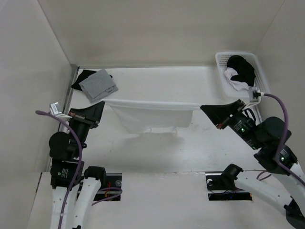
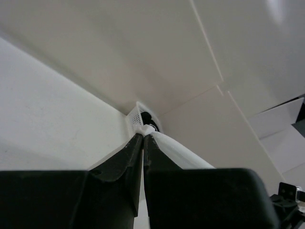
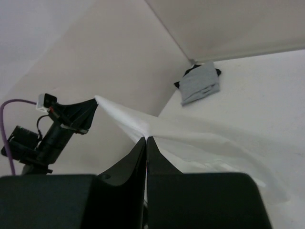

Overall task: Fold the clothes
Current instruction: Flatten the tank top out

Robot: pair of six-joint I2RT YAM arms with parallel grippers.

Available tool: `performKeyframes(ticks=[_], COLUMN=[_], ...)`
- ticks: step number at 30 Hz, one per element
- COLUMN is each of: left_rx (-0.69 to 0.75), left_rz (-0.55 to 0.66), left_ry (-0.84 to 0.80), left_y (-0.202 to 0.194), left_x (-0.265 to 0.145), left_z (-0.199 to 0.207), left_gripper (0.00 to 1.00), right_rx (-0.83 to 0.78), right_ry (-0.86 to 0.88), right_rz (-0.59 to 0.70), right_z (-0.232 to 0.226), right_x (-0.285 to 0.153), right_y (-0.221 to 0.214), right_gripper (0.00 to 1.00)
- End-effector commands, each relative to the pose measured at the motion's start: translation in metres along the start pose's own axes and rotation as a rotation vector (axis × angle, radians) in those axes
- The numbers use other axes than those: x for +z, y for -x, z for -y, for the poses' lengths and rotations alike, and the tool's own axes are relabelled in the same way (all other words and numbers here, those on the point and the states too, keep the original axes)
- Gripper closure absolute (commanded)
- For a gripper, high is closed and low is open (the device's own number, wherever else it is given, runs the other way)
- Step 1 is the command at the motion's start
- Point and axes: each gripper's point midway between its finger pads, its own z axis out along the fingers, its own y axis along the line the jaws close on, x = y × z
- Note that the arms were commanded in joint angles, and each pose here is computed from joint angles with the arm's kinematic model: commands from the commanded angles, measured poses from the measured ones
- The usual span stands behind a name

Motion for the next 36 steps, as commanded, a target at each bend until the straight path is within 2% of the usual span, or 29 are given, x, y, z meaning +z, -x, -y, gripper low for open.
performKeyframes(ticks=[1, 6, 8, 12, 15, 19, 22, 25, 28, 31, 36], left_rx=[-0.024, -0.027, -0.032, -0.043, -0.055, -0.07, -0.058, -0.034, 0.0, -0.006, -0.037], left_rz=[0.008, 0.009, -0.006, 0.0, 0.036, 0.053, 0.081, 0.094, 0.112, 0.103, 0.043], left_ry=[-0.065, -0.049, -0.01, 0.151, 0.187, 0.15, 0.083, 0.031, 0.028, 0.066, 0.191], left_y=[0.013, 0.014, 0.005, -0.007, 0.003, 0.031, 0.059, 0.078, 0.088, 0.079, 0.026], left_x=[-0.018, -0.002, 0.017, 0.068, 0.107, 0.173, 0.209, 0.227, 0.23, 0.225, 0.202], left_z=[0.034, 0.03, 0.01, -0.055, -0.072, -0.049, -0.01, 0.021, 0.029, 0.009, -0.066], left_gripper=[0.99, 0.99, 0.99, 0.99, 0.99, 0.99, 0.99, 0.99, 0.99, 0.99, 0.98], right_rx=[-0.001, -0.047, -0.079, -0.076, -0.039, -0.033, -0.053, -0.074, -0.081, -0.072, -0.032], right_ry=[-0.037, -0.094, -0.127, -0.187, -0.178, -0.158, -0.154, -0.142, -0.13, -0.15, -0.198], right_rz=[-0.057, -0.103, -0.121, -0.146, -0.145, -0.117, -0.087, -0.04, -0.025, -0.047, -0.103], right_z=[-0.003, 0.004, 0.019, 0.063, 0.087, 0.099, 0.092, 0.08, 0.075, 0.086, 0.124], right_x=[-0.014, 0.01, 0.033, 0.086, 0.134, 0.201, 0.231, 0.239, 0.238, 0.232, 0.211], right_y=[-0.007, -0.024, -0.034, -0.038, -0.025, 0.017, 0.056, 0.092, 0.108, 0.097, 0.044], right_gripper=[0.97, 0.97, 0.97, 0.97, 0.97, 0.98, 0.98, 0.97, 0.97, 0.97, 0.96])
